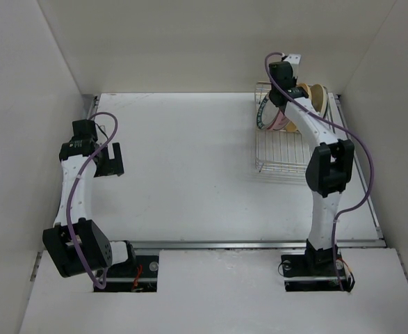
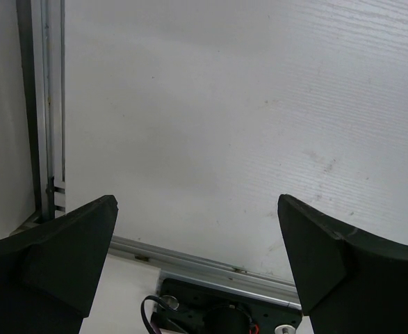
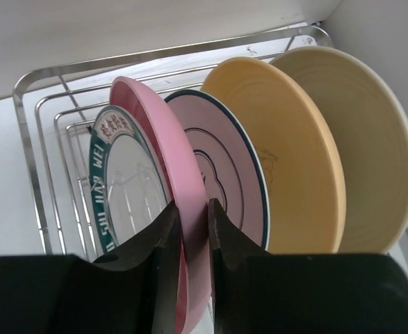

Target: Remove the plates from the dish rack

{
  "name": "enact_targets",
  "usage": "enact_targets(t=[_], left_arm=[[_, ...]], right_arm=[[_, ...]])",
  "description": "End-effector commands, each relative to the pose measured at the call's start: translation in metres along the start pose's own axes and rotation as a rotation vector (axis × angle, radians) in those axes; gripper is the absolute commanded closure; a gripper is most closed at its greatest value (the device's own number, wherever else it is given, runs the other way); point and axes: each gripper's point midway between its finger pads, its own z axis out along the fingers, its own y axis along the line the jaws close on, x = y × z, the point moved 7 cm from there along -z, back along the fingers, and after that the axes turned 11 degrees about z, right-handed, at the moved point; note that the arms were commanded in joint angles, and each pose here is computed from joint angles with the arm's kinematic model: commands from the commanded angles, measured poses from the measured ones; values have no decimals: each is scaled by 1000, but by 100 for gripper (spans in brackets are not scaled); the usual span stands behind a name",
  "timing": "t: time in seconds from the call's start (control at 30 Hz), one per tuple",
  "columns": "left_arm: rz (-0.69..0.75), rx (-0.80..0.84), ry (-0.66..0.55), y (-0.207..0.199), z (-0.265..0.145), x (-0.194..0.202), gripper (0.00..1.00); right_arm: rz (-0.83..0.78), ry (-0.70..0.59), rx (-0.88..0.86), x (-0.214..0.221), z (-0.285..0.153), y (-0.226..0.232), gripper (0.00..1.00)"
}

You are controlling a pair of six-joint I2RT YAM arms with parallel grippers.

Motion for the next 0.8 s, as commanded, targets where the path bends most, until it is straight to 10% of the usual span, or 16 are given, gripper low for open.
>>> enact_targets(t=[0.0,0.17,0.77], left_arm=[[7,14,6,0,-2,2,0],[7,23,4,-1,-2,2,0],[24,87,-34,-7,-10,2,0]], right_arm=[[20,-56,37,-17,-5,0,80],[-2,-160,74,-40,-34,-4,99],[-41,-456,381,-136,-146,-62,100]])
